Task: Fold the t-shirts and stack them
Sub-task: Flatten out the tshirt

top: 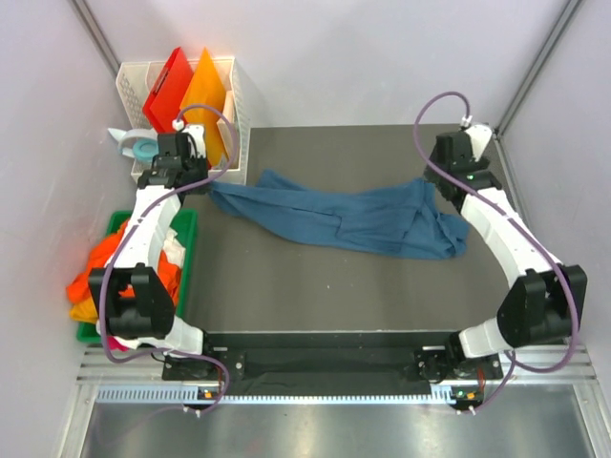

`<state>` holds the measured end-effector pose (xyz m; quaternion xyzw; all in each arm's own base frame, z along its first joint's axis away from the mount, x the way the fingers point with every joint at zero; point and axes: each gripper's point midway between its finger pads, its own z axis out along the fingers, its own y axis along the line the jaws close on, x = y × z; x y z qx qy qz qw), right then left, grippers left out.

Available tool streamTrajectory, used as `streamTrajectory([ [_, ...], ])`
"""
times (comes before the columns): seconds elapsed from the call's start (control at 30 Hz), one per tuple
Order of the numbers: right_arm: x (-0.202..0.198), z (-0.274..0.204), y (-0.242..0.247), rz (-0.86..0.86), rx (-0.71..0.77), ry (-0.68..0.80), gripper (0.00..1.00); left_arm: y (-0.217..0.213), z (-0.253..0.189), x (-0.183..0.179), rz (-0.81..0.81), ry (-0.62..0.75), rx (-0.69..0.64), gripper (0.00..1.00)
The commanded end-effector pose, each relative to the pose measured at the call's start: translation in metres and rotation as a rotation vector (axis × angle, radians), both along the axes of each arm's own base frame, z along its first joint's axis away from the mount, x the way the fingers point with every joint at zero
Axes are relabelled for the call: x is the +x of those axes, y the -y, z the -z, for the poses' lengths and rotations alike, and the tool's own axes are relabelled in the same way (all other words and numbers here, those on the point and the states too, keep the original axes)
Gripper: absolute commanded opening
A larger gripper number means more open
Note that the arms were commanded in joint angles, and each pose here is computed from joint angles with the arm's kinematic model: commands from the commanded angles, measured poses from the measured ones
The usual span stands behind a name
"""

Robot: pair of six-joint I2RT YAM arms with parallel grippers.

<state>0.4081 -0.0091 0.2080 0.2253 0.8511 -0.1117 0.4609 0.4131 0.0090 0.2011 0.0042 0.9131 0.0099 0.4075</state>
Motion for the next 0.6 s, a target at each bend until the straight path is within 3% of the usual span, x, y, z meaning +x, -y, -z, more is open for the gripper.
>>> streamTrajectory([
  [0.0,-0.021,-0.004,-0.072,-0.185,0.067,0.032,0.73,0.001,-0.009,0.011,0.005,0.070,0.007,0.00],
  [0.17,-0.064,0.060,-0.131,-0.313,0.124,-0.103,0.64,0.004,-0.004,0.011,0.009,0.059,0.003,0.00],
  [0.57,-0.094,0.138,-0.134,-0.280,0.136,-0.258,0.62,0.011,0.002,0.003,0.028,0.041,-0.024,0.00],
])
